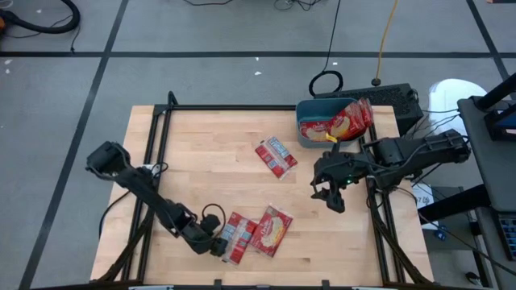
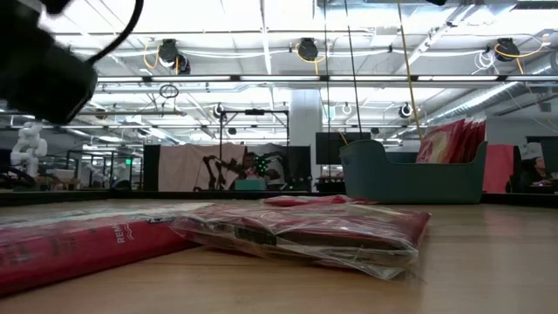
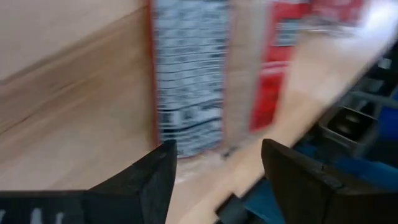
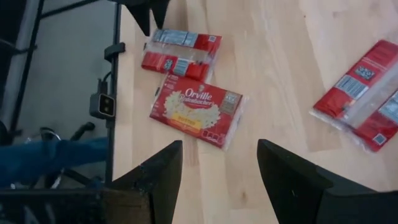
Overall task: Sort popcorn bags into baskets
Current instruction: Put the popcorn bag into the blue bin
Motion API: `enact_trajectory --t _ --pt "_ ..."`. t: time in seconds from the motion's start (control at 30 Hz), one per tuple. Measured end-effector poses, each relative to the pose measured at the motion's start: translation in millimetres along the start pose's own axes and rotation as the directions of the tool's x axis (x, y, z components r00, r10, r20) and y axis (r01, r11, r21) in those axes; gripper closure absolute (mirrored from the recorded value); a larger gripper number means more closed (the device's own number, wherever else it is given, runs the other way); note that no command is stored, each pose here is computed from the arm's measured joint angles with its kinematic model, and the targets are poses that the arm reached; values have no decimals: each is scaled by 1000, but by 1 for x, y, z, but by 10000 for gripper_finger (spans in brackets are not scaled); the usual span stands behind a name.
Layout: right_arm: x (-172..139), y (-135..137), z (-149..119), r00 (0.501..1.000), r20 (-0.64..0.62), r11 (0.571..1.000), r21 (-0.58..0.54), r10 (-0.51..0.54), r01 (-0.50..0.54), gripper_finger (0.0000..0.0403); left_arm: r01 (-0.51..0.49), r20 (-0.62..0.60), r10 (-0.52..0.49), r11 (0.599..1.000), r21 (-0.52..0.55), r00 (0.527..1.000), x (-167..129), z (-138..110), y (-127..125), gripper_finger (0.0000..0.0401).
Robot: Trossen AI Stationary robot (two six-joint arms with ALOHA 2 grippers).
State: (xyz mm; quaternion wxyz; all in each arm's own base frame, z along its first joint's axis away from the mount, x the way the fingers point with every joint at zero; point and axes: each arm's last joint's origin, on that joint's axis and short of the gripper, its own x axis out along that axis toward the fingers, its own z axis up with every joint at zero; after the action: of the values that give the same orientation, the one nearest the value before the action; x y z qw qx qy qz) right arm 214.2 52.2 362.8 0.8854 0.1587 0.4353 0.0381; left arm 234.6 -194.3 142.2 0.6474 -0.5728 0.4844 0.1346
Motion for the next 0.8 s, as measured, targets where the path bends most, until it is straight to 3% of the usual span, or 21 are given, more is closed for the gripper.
enact_trajectory --t 0.3,0.5,0.8 --pt "0 0 -3 999 -44 1000 -11 18 -18 203 -51 -31 50 998 -41 998 11 1 6 200" --pt "0 2 -4 998 -53 999 19 36 -35 203 -30 -74 24 996 -88 997 -1 -1 1 227" --pt "15 -1 -8 998 -40 999 18 41 -40 203 -37 -72 30 995 -98 997 -16 -2 -1 225"
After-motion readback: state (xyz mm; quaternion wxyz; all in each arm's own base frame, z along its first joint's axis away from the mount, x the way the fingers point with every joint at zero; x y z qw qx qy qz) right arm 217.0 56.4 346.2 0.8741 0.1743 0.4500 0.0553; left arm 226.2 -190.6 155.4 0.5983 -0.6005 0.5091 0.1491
